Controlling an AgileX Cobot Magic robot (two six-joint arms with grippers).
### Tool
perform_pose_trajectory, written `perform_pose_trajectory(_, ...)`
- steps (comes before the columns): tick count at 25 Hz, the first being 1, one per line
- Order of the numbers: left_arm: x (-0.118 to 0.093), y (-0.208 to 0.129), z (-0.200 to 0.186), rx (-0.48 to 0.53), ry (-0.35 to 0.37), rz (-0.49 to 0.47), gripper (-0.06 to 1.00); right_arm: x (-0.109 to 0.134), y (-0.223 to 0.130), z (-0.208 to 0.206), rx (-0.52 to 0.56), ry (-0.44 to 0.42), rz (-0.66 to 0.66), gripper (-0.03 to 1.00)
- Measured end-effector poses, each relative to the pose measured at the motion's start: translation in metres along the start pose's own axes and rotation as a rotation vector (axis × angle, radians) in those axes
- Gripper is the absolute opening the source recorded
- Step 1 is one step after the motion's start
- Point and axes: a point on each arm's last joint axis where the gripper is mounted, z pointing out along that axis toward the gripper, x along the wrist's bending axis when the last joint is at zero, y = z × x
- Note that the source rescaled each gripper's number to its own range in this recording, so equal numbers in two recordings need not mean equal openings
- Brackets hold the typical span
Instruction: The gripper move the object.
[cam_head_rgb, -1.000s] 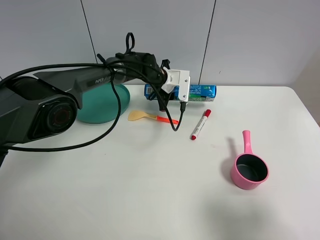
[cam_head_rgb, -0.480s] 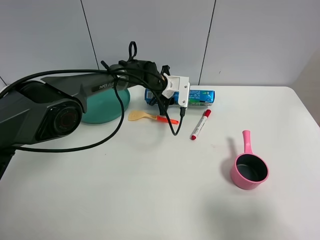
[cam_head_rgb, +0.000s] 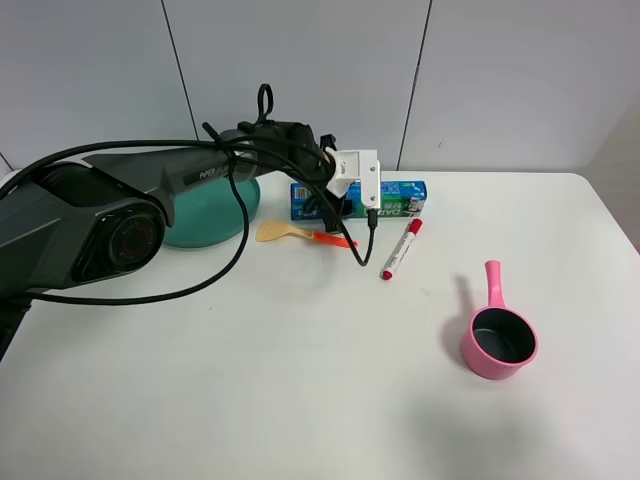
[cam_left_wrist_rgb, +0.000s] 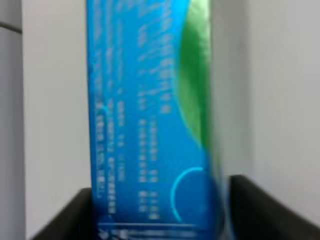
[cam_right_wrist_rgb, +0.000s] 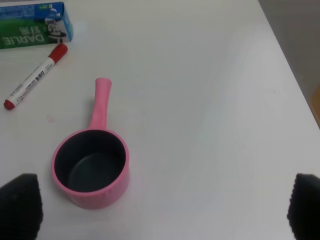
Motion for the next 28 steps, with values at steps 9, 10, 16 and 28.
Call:
perform_pose_trajectory(9,0.005,0.006,-0.009,-0.008,-0.001,-0.078,0.63,0.0,0.0,0.0,0.0,0.0,0.0,1.0)
perform_pose_trajectory(10,0.008,0.011,-0.016,-0.009,-0.005,-0.091,0.63,0.0,0.0,0.0,0.0,0.0,0.0,1.0)
perform_pose_trajectory(16,0.032,0.063,-0.099,-0.029,-0.05,-0.337,0.64,0.0,0.0,0.0,0.0,0.0,0.0,1.0)
perform_pose_trajectory(28,0.031,0.096,-0.213,0.203,-0.122,-0.792,0.63,0.0,0.0,0.0,0.0,0.0,0.0,1.0)
